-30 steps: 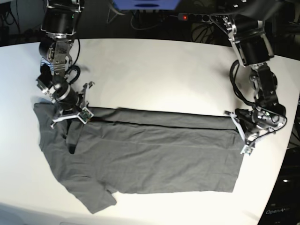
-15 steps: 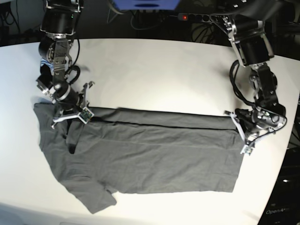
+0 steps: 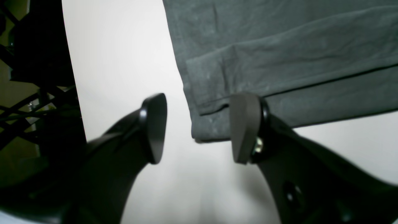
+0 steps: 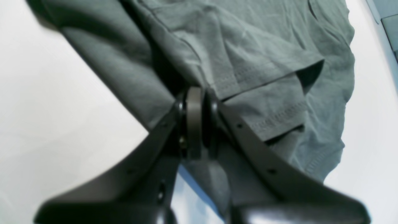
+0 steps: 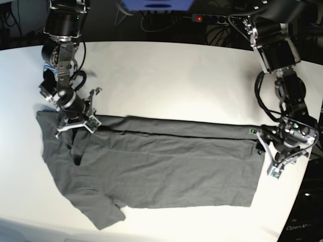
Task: Fold the T-shirt properly
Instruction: 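Open the left gripper and regrasp the shirt's side edge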
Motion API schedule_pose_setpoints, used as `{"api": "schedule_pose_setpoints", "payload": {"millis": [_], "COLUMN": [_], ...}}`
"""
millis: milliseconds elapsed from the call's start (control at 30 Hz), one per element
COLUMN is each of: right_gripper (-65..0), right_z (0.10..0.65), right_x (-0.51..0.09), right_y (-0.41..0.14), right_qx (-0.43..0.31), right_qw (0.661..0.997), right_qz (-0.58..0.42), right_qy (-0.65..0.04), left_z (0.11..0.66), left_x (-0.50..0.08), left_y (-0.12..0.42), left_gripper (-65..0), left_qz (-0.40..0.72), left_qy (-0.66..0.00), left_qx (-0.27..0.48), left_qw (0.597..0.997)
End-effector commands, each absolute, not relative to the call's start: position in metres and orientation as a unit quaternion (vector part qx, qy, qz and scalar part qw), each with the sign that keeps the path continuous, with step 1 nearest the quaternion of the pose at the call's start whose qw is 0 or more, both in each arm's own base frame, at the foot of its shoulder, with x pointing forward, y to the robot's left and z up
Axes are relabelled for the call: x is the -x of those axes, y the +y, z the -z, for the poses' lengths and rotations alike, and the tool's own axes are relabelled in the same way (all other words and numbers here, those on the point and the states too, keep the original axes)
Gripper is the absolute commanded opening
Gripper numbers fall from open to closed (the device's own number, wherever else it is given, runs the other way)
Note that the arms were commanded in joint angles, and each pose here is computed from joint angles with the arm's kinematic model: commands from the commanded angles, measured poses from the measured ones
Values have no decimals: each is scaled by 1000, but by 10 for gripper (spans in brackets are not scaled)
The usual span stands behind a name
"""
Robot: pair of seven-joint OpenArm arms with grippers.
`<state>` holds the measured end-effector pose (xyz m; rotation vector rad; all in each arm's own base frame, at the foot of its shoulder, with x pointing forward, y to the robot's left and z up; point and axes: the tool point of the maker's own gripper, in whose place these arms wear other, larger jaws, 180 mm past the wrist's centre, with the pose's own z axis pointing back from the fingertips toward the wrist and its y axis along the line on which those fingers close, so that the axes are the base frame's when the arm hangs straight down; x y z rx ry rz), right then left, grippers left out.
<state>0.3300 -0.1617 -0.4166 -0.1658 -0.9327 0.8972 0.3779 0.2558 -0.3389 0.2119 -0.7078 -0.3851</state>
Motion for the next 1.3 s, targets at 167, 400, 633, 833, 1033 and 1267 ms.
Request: {"api": "schedule_pose_setpoints", "payload": {"millis": [167,400,633,833,1033,1267], "right_gripper": [-635,-635,-635,-635,-635,-635], "right_z": [403,405,405,406,406,406], "right_x": [-340,-338,-338,-337,-337,-337], "right_y": [-163,-163,-163,-164,-163,-164], "right_qx": [84,83,83,83,82,83], "right_qw": [784,785,786,786,786,786], "right_qz": [-414,-414,-414,-414,-414,-414], "right_qy": [-455,-453,-452,-451,-451,-451], "left_z": [361,367,362,366,381,379], "left_x": [-390,-390,-395,-394,-398,-403], "left_y": [268,270,276,275,276,282], "left_gripper": [-331,-331,-330,-330,-330,-330], "left_qz": [184,185,153,152,137,115], "left_qy": [-287,-273,-285,-279,-259,-265], "left_qx": [-134,-138,-148,-143,-118,-108], "left_qw": [930,934,935,937,949,951]}}
